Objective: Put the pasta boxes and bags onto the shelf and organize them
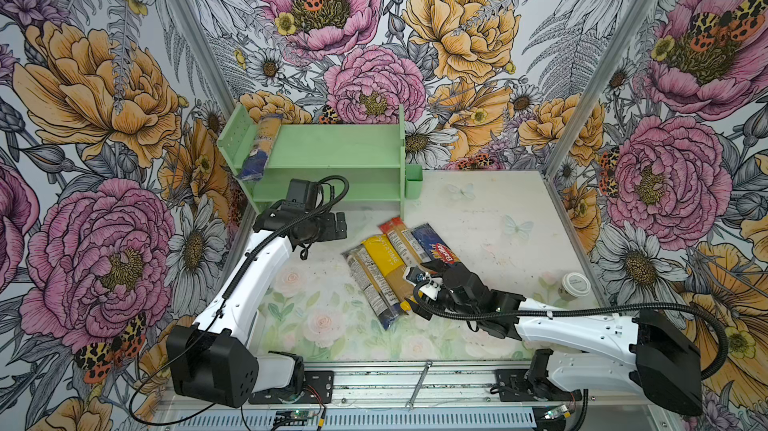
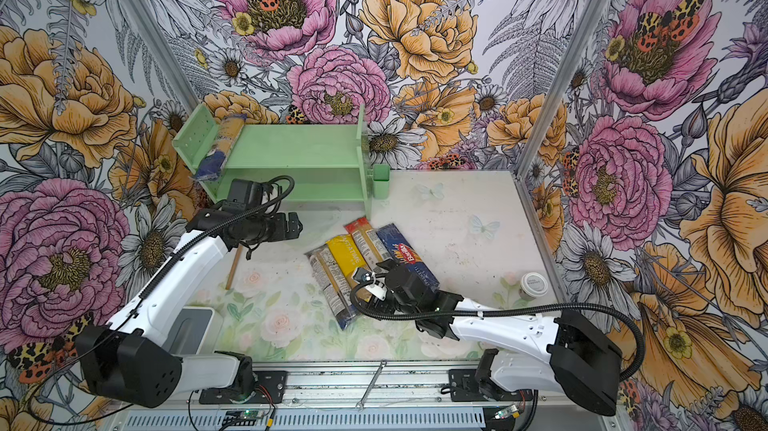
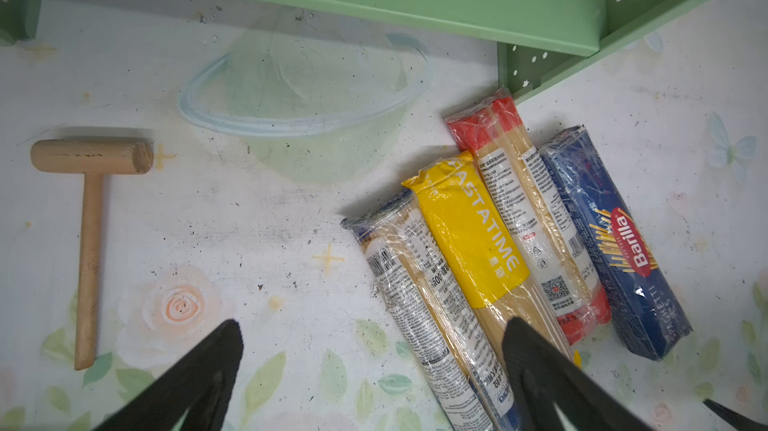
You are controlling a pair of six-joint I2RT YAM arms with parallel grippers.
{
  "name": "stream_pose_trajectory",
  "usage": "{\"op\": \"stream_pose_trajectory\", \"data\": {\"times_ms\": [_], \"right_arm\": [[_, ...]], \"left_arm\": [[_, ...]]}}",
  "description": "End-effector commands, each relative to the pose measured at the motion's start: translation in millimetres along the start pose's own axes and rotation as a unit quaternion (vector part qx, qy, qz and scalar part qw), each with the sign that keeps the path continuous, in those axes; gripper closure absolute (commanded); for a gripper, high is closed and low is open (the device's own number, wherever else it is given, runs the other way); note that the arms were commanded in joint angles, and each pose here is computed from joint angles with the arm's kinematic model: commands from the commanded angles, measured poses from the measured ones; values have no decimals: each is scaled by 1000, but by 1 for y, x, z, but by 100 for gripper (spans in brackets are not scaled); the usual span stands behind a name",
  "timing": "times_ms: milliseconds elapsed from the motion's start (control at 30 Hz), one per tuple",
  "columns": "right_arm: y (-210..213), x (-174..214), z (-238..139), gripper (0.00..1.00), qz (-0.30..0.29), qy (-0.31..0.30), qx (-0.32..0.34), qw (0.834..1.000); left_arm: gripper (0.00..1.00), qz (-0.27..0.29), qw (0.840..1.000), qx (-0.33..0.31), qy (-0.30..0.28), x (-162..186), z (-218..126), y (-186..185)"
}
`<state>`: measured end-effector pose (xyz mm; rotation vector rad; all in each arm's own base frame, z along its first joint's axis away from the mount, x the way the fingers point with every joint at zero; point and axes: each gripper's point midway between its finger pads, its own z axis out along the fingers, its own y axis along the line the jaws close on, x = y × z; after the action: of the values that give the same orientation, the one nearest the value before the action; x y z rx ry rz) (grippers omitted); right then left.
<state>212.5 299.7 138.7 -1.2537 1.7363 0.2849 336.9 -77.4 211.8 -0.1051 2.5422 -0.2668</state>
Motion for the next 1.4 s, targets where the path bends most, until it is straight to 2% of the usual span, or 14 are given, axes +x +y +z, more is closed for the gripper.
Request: {"op": "stream_pose_trajectory", "data": {"times_ms": [0, 533, 1033, 1367], "right_arm": [[1, 1, 5, 1, -17, 0, 15, 1000], [32, 17, 23, 1, -92, 34, 13, 995], [52, 30, 40, 2, -123, 38, 5, 992], [50, 38, 56, 2, -145, 46, 30, 988]], "left_arm": [[1, -17, 1000, 20, -4, -1, -1, -4], [1, -25, 999, 25, 12, 9, 5, -1], [1, -39, 998, 39, 28, 17, 16, -2], [1, -37, 998, 43, 37, 21, 24, -2]]}}
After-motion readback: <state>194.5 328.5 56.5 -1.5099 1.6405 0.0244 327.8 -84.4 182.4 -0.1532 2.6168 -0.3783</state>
